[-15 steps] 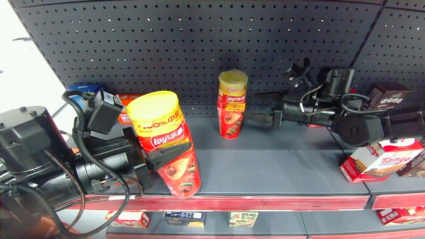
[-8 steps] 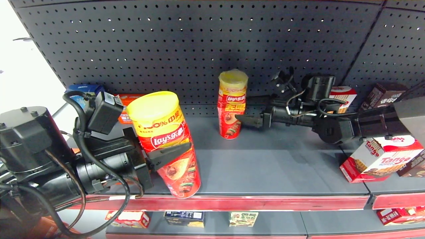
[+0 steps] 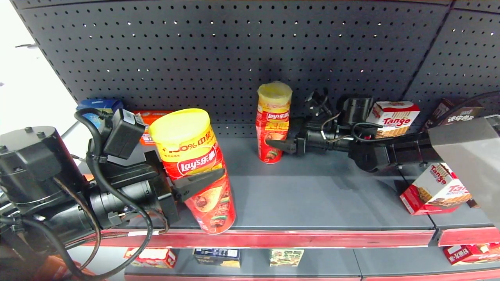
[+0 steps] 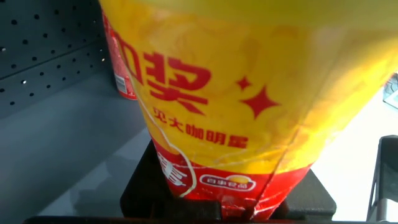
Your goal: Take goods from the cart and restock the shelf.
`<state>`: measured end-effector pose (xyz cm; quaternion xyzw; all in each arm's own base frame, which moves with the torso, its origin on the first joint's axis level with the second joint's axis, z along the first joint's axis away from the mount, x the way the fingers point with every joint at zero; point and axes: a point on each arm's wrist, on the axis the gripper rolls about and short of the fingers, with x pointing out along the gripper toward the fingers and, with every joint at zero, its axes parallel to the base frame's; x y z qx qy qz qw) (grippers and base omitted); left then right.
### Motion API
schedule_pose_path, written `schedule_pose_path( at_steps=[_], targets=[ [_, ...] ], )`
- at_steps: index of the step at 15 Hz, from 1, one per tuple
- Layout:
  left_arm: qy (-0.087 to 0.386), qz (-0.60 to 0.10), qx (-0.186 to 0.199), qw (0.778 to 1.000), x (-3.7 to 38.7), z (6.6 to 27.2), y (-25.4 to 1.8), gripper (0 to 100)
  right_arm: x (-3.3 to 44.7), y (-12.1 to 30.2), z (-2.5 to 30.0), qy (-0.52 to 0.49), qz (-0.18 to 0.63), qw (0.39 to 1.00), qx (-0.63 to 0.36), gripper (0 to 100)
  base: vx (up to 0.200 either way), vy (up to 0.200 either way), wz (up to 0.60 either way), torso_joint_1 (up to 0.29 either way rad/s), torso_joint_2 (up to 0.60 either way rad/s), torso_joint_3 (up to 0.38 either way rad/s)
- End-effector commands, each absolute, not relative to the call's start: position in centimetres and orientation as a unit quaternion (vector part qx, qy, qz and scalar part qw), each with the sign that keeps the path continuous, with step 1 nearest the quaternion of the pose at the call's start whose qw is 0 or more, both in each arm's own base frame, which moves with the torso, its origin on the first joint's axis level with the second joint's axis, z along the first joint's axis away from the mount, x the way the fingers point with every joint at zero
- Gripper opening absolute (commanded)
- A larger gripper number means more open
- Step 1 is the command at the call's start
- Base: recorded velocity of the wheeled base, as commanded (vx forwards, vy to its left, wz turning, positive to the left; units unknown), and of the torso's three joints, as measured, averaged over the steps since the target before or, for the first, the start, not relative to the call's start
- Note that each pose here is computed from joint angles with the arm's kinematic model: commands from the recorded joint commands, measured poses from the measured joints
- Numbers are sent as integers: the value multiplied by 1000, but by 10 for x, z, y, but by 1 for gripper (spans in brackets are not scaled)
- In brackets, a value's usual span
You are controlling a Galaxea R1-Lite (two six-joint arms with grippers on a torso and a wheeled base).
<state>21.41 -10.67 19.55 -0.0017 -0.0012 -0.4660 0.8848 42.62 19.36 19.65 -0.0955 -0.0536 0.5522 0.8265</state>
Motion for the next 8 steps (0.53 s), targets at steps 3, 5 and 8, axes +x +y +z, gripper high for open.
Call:
schedule_pose_path(
  at_steps=[3, 5, 8],
  targets=[
    [2, -465, -2, 885, 213, 194, -106, 0, 439, 208, 185, -56, 557, 823, -92, 100, 0, 0, 0, 0, 0, 0],
    [1, -466, -2, 885, 213, 194, -106, 0, 442, 212, 183, -56, 557, 824, -86, 100, 0, 0, 0, 0, 0, 0],
    [2, -465, -2, 885, 214, 194, -106, 0, 446, 217, 182, -60, 558, 824, -81, 100, 0, 0, 0, 0, 0, 0]
  ],
)
